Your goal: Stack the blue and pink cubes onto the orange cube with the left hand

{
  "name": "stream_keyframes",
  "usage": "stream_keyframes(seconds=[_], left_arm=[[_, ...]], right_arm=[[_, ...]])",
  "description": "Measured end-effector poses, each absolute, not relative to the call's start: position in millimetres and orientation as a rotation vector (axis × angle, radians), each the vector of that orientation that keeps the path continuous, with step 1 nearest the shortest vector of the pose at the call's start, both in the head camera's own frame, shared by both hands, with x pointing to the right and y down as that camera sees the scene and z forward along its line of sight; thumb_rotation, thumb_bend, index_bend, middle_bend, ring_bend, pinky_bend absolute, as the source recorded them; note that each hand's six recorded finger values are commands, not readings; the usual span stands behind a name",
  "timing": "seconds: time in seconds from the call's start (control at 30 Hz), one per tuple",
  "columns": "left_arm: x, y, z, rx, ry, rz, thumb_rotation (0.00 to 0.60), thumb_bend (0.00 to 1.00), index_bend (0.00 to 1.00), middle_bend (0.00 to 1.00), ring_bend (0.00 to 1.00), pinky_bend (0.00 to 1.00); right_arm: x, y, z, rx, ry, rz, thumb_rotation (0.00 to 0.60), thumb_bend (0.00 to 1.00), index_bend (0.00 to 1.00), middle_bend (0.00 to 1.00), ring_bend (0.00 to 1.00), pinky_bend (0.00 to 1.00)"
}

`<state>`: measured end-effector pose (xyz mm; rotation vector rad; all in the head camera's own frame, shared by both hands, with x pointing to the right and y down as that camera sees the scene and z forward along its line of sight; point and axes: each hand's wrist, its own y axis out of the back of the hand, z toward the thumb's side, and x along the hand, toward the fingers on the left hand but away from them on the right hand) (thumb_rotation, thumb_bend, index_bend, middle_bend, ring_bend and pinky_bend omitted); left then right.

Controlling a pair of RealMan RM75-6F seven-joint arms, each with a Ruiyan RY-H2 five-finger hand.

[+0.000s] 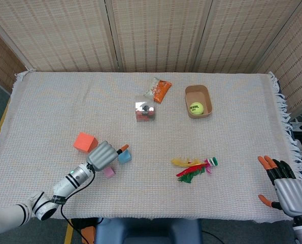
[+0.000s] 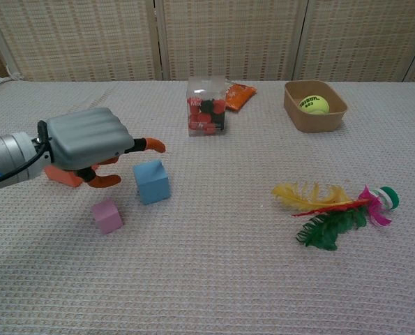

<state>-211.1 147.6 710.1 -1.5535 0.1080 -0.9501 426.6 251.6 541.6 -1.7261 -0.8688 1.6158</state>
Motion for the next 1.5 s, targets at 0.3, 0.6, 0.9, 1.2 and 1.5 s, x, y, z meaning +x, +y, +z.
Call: stream_keyframes(seconds=[0.3,0.6,0.9,1.2,1.5], left_arm=[[-199.8,148.2,716.8,-1.494,0.060,-0.929,0.600,0.34,0.15,1.00,1.00,1.00],[-195.7,151.5,719.8,-1.456,0.015,-0.928,0.600,0.34,0.23,1.00,1.00,1.00],[-193.1,158.9,718.6,-1.465,0.005,-0.893,0.600,0.34,0.49,1.00,1.00,1.00],[-196.4,155.5,705.2,-1.554,0.108,-0.876,0.600,0.34,0.56,1.00,1.00,1.00],[-219.9,141.8,662.6,-1.635,0.278,-0.941,0.600,0.34,0.57,1.00,1.00,1.00]], right_arm=[[429.0,250.7,541.4,-1.725,-0.871,1.626,0.600,0.09,0.00,0.00,0.00,0.00],[429.9,250.5,539.7,-1.726,-0.876,1.625,0.600,0.09,0.00,0.00,0.00,0.00],[429.4,251.1,539.6,-1.727,-0.873,1.624,0.600,0.09,0.00,0.00,0.00,0.00],[428.6,251.9,540.3,-1.731,-0.867,1.625,0.600,0.09,0.00,0.00,0.00,0.00],[424.6,254.3,542.3,-1.750,-0.846,1.617,0.600,0.09,0.00,0.00,0.00,0.00]])
